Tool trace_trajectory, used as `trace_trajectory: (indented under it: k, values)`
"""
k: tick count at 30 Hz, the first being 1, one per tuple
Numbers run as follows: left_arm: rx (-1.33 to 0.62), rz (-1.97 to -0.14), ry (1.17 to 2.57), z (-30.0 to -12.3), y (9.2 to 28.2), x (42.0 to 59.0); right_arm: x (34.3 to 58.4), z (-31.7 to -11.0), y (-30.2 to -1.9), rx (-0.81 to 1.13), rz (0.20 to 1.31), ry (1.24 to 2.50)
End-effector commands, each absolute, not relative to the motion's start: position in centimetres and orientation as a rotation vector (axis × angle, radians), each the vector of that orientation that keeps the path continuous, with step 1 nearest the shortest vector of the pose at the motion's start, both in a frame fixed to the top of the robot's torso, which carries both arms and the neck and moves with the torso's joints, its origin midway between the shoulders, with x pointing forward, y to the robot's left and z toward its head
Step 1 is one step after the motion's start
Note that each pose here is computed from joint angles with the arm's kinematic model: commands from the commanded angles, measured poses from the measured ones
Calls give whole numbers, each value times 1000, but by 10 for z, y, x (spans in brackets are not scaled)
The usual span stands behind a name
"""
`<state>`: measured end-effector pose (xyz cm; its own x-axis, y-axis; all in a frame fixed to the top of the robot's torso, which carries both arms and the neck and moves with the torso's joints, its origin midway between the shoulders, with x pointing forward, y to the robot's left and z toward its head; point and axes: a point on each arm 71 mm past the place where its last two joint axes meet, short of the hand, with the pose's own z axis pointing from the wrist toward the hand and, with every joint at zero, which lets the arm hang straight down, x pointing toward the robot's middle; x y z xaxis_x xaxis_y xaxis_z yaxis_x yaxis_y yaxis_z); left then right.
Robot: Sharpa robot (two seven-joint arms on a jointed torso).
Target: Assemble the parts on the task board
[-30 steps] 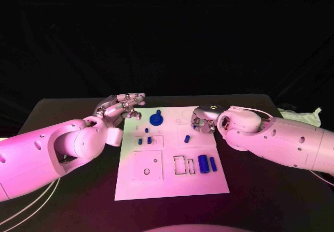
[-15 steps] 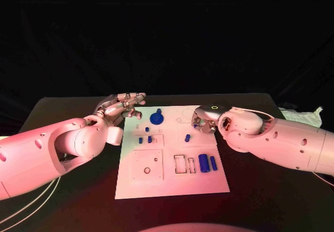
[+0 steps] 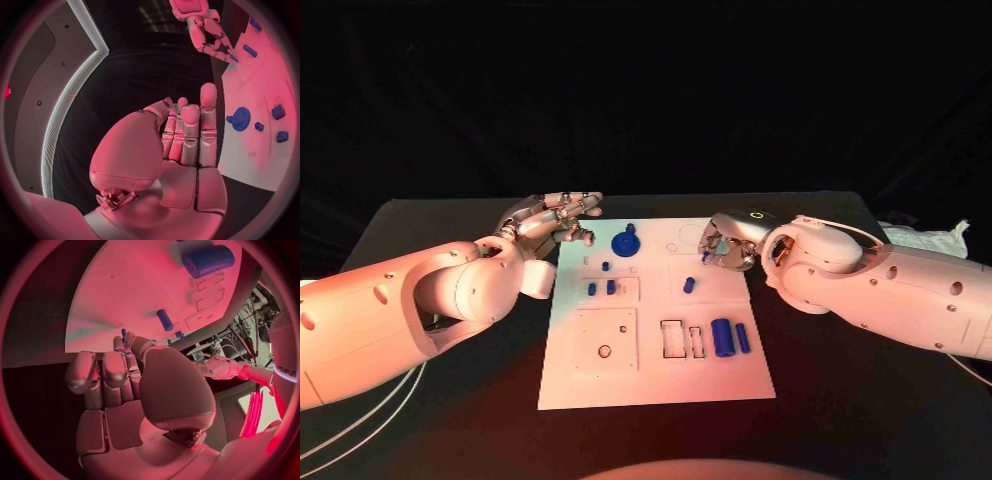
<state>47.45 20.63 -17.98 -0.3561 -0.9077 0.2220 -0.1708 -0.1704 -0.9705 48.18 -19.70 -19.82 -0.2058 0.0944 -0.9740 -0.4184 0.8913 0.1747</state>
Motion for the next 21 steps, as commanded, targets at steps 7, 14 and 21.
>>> trace_trajectory:
  k: [7, 14, 21]
  values:
    - [-1255, -1601, 1514, -180, 206, 476, 475, -191, -191, -182, 586, 1728]
    - [-1256, -1601, 1514, -181, 207, 476, 459, -181, -171, -203, 674, 1692]
    - [-1254, -1607, 1519, -181, 204, 476, 445, -175, -139, -255, 752, 1675]
